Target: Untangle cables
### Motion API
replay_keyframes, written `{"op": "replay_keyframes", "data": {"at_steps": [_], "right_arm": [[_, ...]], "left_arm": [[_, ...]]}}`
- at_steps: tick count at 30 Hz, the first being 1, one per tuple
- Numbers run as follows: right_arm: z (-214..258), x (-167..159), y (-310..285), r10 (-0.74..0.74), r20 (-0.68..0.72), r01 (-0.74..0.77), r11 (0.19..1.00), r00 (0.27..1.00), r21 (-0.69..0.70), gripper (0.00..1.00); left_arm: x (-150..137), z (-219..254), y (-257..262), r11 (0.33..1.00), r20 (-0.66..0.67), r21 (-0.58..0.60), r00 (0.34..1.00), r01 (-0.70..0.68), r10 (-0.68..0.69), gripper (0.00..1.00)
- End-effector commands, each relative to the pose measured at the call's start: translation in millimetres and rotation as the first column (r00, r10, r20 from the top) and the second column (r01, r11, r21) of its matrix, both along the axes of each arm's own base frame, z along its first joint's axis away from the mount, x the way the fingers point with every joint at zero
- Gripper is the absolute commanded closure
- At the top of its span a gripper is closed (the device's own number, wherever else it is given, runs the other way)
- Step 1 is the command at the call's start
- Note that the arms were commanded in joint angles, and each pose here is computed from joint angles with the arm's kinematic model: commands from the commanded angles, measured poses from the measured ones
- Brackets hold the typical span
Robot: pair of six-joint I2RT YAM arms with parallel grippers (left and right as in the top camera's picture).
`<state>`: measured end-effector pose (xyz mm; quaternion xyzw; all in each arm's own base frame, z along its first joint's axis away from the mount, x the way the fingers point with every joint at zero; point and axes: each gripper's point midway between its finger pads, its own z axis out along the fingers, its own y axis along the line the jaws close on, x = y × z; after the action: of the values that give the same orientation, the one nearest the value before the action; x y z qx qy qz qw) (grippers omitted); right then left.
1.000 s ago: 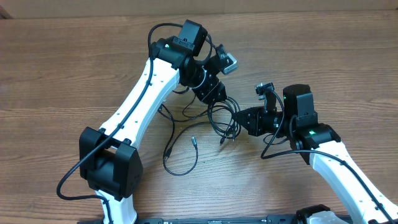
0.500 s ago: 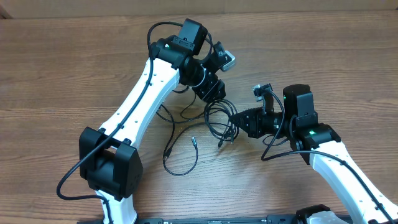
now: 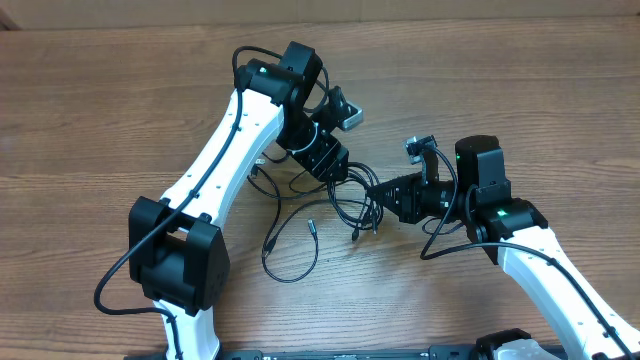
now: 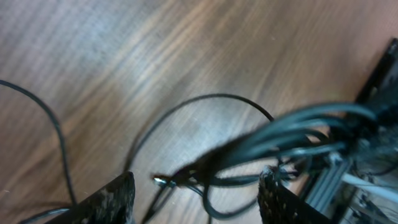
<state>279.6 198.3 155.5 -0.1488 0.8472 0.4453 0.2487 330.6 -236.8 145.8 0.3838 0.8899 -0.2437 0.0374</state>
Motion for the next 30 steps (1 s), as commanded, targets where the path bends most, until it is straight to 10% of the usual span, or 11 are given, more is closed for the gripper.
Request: {"op": "replay_keyframes", "data": {"at_steps": [1, 8, 16, 19, 30], "right_arm": [[10.2, 0.1, 4.0, 0.026, 0.036, -0.027, 0.999, 0.999, 0.018, 0.96], [10.2, 0.0, 4.1, 0.027, 0.035, -0.027, 0.999, 0.999, 0.019, 0.96], [10.2, 0.0, 4.1, 0.027, 0.035, -0.027, 0.999, 0.999, 0.019, 0.96], [10.2, 0.0, 4.1, 0.027, 0.035, -0.027, 0.999, 0.999, 0.019, 0.96], [8.7, -1.4, 3.7, 0.027, 0.024, -0.027, 1.000, 0.999, 0.016, 0.96]], "left_arm": [[-4.9, 5.3, -8.2, 0.997, -0.019, -0.063, 0.999, 0.040, -0.041, 0.37], [5.8, 1.0, -14.0, 0.993, 0.035, -0.086, 0.997, 0.075, -0.072, 0.38], [9.7, -26.4, -16.2, 0.995, -0.020, -0.068, 0.997, 0.071, -0.072, 0.56], [11.0, -32.2, -17.3, 0.995, -0.030, -0.070, 0.997, 0.070, -0.072, 0.78], [23.9, -10.3, -29.5, 0.985, 0.018, -0.160, 0.997, 0.072, -0.070, 0.89]]}}
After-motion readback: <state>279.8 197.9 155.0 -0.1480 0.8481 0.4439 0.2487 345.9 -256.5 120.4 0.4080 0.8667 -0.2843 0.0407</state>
